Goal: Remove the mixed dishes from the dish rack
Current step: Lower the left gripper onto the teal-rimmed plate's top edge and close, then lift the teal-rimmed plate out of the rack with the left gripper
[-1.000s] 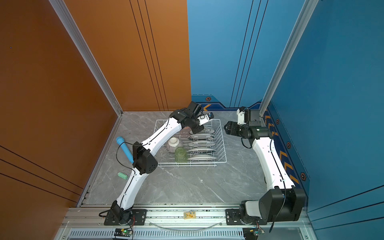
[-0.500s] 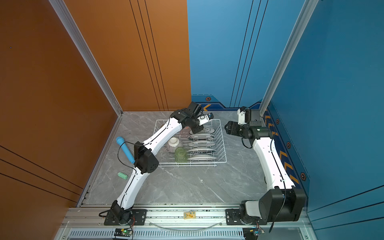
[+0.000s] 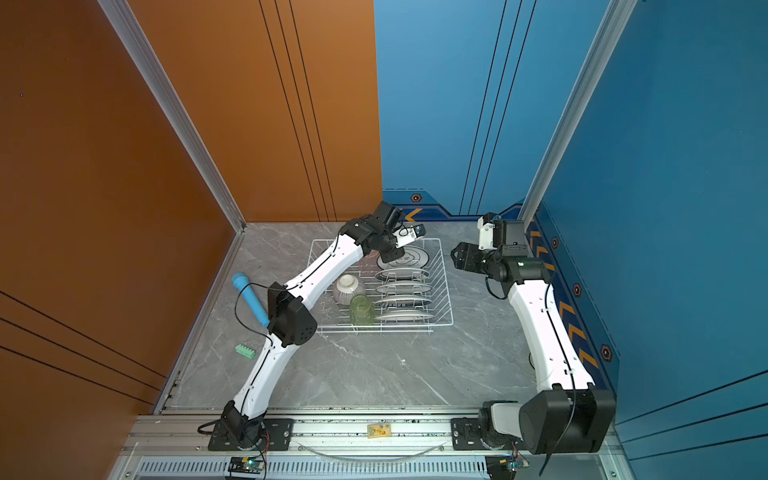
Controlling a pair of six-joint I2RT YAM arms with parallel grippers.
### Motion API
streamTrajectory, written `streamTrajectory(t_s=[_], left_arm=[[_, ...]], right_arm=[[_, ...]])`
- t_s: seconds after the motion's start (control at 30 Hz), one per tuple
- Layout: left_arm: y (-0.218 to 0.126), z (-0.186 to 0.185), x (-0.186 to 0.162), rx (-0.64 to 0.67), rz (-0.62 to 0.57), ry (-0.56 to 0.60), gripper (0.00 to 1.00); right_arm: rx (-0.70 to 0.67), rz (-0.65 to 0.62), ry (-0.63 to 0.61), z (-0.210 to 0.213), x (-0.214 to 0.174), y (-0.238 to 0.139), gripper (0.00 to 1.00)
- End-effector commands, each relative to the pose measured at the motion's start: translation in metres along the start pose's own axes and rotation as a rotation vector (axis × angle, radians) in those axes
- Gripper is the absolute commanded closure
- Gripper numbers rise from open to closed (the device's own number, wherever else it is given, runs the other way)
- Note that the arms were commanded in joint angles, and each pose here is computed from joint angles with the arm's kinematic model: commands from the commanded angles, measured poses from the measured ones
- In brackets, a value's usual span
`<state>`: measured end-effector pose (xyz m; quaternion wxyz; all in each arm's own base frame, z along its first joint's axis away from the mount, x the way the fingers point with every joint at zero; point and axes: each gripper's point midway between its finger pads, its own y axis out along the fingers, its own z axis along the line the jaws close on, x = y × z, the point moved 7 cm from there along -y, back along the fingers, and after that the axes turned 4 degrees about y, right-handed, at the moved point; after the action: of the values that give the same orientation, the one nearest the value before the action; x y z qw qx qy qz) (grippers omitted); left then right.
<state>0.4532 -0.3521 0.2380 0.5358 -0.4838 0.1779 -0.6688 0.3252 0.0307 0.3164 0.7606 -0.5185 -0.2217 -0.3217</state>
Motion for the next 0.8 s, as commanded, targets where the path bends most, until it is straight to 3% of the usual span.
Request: streamTrajectory(t_s=[0.0,0.27,0.77], left_arm=[[0.020,-0.017,-0.011,-0.037,0.086,-0.021,1.00],[0.009,-0.008,0.001,0.055,0.065,-0.025,1.00],[-0.063,0.012,0.034,0.155,-0.084,-0.080,1.00]], right_arm=[[-0.002,-0.024,0.005,-0.002,-0.001,-0.006,0.22],[-0.004,-0.034,0.011,-0.002,-0.003,-0.009,0.22],[0.002,-0.050,0.021,-0.003,-0.004,-0.011,0.23]])
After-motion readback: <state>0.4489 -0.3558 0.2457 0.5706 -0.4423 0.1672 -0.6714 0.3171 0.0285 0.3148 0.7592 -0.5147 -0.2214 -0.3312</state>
